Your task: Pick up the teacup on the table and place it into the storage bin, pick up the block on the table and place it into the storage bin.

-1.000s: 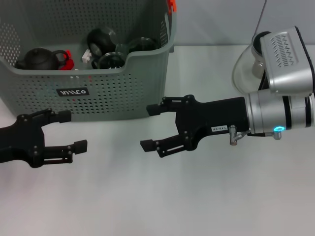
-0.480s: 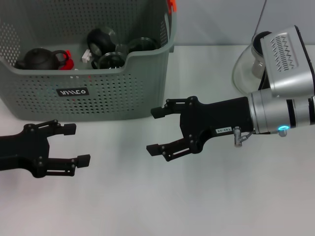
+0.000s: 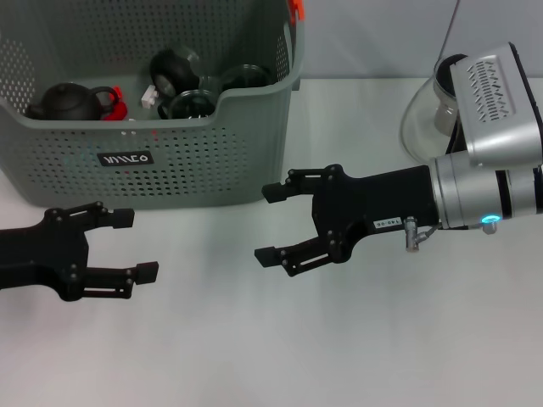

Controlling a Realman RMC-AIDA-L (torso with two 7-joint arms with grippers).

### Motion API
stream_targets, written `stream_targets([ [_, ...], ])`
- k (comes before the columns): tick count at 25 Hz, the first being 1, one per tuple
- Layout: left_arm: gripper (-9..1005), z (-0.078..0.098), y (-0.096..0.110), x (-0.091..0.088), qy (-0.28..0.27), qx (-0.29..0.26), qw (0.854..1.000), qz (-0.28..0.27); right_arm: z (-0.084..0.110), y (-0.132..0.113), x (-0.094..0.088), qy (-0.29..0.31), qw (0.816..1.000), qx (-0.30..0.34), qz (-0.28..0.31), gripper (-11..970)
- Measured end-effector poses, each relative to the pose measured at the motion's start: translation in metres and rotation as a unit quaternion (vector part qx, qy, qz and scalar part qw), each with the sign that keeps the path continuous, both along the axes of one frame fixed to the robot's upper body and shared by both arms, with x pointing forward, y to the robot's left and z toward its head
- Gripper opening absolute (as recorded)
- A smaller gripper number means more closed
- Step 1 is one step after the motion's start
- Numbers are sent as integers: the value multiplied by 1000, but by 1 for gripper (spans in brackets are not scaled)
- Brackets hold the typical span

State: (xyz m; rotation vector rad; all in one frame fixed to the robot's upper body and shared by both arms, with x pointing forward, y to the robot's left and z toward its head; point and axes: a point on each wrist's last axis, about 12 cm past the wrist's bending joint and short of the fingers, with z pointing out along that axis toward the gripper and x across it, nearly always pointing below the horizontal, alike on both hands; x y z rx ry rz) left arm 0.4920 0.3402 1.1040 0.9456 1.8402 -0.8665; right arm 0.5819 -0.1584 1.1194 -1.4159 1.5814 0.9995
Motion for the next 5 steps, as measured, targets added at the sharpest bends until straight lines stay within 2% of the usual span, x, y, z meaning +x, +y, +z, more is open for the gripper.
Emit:
stream_targets([
  [5,950,-2,1,3,-2,7,1000,11,-2,1,1,-4,1000,-1,-7,945],
])
